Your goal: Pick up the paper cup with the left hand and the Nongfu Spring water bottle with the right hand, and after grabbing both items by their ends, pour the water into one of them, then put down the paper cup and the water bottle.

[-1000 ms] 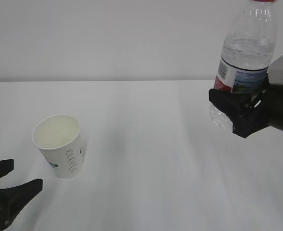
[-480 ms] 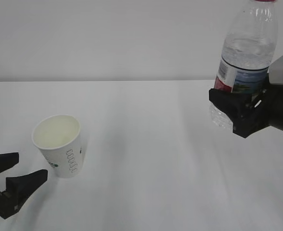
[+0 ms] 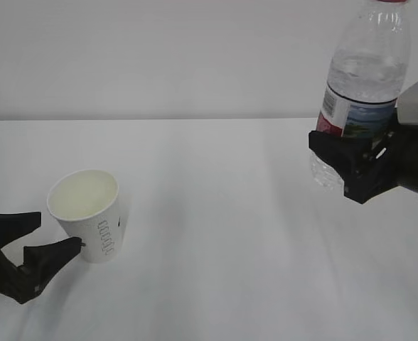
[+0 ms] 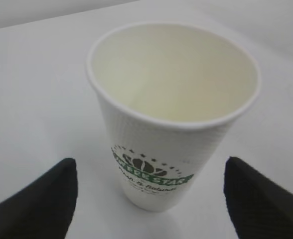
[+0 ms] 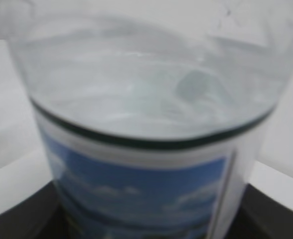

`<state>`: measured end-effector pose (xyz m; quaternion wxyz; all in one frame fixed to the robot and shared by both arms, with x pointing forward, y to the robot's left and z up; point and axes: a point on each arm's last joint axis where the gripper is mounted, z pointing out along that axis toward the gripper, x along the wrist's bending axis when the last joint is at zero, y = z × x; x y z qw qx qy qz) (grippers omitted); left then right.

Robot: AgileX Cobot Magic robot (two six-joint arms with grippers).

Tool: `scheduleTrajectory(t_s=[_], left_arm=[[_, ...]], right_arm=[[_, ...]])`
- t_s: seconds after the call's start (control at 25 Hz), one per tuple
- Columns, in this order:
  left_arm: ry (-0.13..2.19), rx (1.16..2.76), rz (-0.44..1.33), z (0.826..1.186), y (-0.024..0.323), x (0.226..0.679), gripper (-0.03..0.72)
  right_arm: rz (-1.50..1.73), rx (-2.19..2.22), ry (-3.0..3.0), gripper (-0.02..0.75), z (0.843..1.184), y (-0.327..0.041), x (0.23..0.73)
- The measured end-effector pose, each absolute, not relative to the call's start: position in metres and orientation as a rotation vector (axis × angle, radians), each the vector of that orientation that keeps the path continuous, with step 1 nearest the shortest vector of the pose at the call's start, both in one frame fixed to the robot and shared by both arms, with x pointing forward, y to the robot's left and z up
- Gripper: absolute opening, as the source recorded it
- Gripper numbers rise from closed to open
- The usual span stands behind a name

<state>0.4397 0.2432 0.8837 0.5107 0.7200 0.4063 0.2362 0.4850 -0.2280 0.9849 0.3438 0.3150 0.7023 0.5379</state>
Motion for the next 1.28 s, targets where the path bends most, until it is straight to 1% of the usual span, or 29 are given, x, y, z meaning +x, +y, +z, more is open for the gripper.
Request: scheduleTrajectory(t_s=[0.36, 0.76, 1.28], left_arm=[[0.984, 1.781, 0.539, 0.871, 0.243, 0.442, 0.691], [0.92, 1.77, 0.563, 0.874, 0.239, 0.458, 0.689], [0.918, 1.792, 0.526, 0.867, 0.238, 0.457, 0.686]], right_arm=[[1.397, 0.818, 1.825, 0.484, 0.985, -0.228, 0.485], [1.397, 0.818, 1.825, 0.484, 0.985, -0.228, 0.485], [1.397, 0.818, 1.825, 0.484, 0.985, -0.228, 0.485]])
